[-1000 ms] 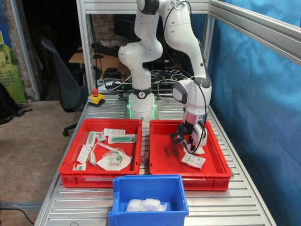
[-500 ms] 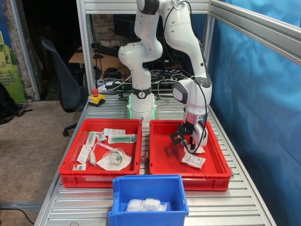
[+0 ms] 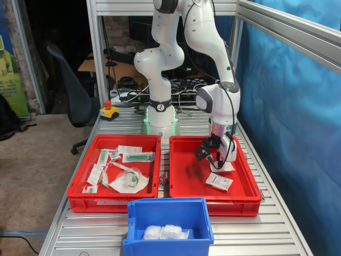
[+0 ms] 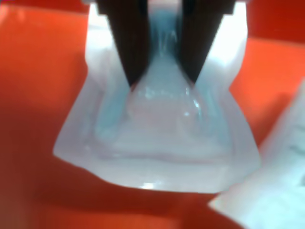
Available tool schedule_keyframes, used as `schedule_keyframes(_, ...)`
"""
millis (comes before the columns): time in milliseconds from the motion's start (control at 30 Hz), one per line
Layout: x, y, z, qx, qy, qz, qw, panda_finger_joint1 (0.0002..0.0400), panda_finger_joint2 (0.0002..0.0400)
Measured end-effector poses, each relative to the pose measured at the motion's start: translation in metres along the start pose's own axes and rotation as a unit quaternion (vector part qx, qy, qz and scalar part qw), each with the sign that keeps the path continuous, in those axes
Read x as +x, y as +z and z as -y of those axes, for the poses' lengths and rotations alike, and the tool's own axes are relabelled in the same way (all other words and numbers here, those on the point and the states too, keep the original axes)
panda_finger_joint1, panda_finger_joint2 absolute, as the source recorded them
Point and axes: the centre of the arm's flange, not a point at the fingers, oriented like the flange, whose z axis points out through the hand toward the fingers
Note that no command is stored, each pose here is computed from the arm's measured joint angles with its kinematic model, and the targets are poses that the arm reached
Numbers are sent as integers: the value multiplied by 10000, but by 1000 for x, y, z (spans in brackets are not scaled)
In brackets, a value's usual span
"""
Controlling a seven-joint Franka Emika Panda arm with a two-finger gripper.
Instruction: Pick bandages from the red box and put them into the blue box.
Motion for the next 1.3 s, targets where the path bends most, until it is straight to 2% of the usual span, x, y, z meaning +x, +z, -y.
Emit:
schedule_keyframes(67,-1,-6,3,27,19,52,10000,39,39)
schedule_keyframes(167,-5,-27,16,152,77,248,9995,39,39)
schedule_keyframes(467,-15,-54,40,334,200,534,9978,39,39)
schedule_keyframes(500,-20,-66,51,410,263,654,9967,39,39)
schedule_keyframes(667,-28,-85,70,546,370,855,9942,39,39)
schedule_keyframes(833,-36,-105,90,698,480,1053,9908,39,39)
schedule_keyframes(900,-39,-113,98,760,523,1129,9893,39,39)
schedule_keyframes(933,-41,-121,106,815,566,1194,9879,39,39)
schedule_keyframes(1033,-44,-132,118,886,634,1270,9859,39,39)
schedule_keyframes(1067,-45,-142,129,941,706,1316,9843,39,39)
schedule_keyframes(1300,-42,-167,160,993,923,1267,9826,39,39)
